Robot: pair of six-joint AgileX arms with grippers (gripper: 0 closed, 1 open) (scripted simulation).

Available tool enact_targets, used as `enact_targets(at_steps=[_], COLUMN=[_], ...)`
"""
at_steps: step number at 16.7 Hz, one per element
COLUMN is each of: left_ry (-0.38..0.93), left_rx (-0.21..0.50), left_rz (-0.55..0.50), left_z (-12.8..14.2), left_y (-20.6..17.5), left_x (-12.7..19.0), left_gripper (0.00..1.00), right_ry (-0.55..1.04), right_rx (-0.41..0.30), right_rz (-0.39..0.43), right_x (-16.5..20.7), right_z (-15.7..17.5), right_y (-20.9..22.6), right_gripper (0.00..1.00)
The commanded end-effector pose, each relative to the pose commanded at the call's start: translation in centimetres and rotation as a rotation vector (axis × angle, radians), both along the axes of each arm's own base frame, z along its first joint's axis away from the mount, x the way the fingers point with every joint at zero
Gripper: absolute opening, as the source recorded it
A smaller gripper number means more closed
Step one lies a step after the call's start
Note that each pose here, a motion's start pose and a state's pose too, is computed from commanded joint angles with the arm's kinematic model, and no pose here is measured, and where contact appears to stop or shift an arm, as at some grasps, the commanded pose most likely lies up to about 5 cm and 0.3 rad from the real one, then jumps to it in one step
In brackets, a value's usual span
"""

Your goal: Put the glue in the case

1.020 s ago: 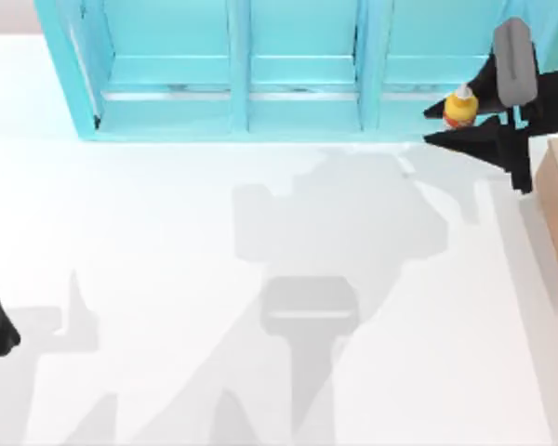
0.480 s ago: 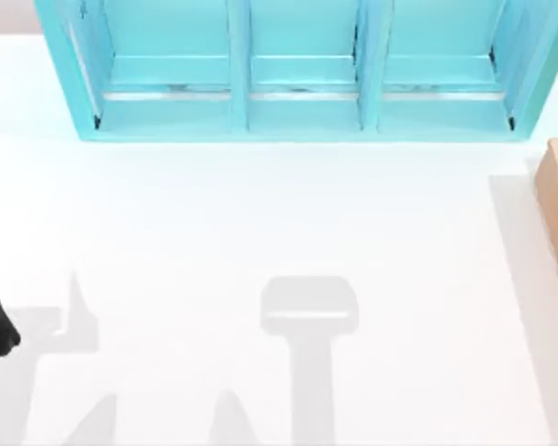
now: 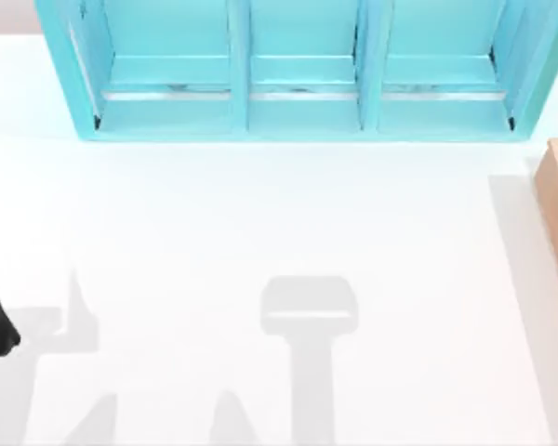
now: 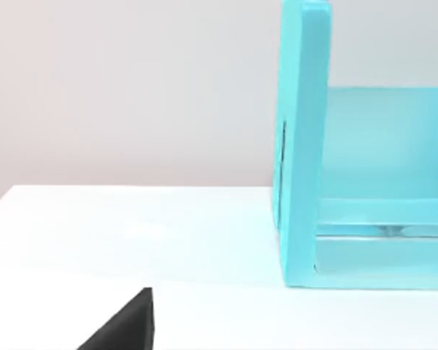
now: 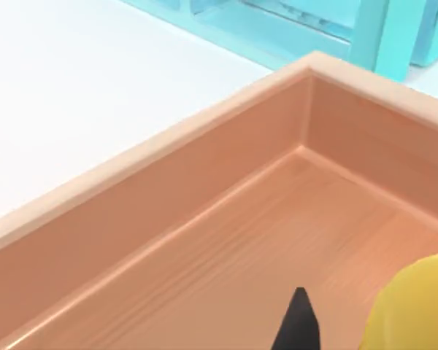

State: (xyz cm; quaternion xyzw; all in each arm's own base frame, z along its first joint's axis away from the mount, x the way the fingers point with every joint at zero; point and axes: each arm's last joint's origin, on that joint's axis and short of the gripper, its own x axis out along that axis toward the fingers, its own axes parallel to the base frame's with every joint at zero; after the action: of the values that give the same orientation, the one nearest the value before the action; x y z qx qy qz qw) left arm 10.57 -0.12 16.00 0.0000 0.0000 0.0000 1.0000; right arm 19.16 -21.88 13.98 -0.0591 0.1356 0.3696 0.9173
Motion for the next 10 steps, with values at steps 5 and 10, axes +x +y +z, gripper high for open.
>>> enact_targets(at_steps=[5, 10], left_ry=[0.0, 0.0], left_rx=[0.0, 0.0], left_rz=[0.0, 0.0], left_z=[0.0, 0.0], left_y=[0.0, 0.0], left_x=[0.0, 0.0], left_gripper=[1.0, 1.0], right_ry=[0.003, 0.002], right_rx=[0.0, -0.007], right_rz=[0.003, -0.008], right_x=[0.2, 1.0], right_z=[-0.2, -1.1], right_y=[0.0, 0.7], right_gripper=[0.0, 0.0])
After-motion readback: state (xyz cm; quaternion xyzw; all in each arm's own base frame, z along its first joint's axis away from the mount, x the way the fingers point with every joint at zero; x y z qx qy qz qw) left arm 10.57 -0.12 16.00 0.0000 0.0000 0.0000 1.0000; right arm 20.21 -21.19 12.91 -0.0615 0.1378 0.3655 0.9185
